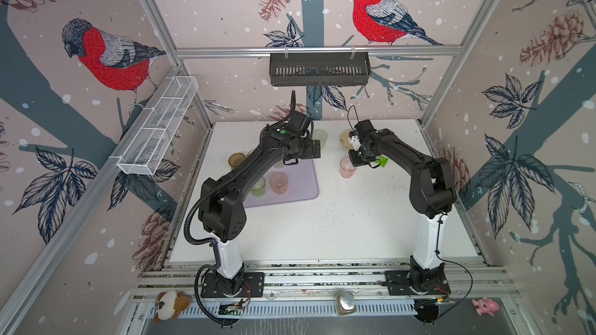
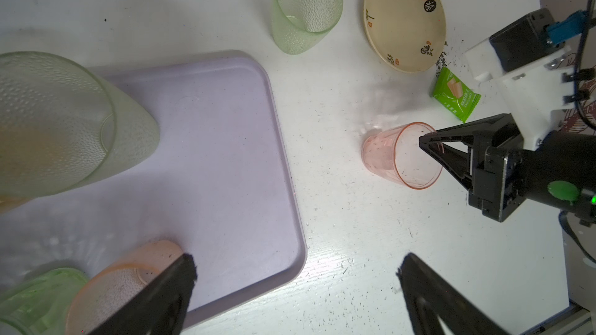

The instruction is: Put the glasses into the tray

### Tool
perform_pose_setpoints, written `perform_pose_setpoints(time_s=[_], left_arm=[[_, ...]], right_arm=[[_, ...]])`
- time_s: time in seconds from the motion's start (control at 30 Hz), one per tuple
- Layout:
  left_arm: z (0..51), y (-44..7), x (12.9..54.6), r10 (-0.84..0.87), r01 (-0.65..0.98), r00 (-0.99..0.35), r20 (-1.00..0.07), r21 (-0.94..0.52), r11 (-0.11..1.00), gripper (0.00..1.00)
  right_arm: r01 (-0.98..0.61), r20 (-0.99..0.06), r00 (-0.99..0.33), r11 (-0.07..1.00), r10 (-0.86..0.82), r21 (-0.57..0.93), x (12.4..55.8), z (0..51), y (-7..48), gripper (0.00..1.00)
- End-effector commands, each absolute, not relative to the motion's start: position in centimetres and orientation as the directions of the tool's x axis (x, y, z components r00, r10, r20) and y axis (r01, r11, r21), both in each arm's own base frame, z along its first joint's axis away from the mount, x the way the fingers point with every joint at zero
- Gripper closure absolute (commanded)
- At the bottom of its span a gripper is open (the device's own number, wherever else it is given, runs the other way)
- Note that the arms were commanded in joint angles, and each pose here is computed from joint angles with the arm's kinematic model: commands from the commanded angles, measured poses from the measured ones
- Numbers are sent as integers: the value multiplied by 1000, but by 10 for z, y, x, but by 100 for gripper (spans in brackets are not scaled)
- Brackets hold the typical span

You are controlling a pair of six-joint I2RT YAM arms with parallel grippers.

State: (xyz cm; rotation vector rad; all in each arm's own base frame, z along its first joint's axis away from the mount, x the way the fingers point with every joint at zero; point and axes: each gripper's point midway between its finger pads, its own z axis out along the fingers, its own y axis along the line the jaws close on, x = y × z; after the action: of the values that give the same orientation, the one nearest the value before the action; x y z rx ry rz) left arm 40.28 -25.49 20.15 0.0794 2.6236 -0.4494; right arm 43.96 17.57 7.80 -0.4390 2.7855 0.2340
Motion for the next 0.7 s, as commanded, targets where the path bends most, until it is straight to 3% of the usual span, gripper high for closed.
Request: perform_pose_setpoints(time_s=[0.0, 0.43, 0.67], left_arm=[[206, -255, 404, -32, 129, -879, -475, -302, 945, 1], [204, -254, 405, -32, 127, -879, -475, -298, 946, 1], [203, -255, 406, -30, 128, -880, -475, -297, 946, 1]], right_arm=[[-334, -339, -896, 938, -286, 91, 440, 83, 173, 87], [-343, -346, -890, 936, -295, 83, 440, 87, 174, 92], [-389, -407, -854, 918, -324, 84, 443, 105, 188, 94]])
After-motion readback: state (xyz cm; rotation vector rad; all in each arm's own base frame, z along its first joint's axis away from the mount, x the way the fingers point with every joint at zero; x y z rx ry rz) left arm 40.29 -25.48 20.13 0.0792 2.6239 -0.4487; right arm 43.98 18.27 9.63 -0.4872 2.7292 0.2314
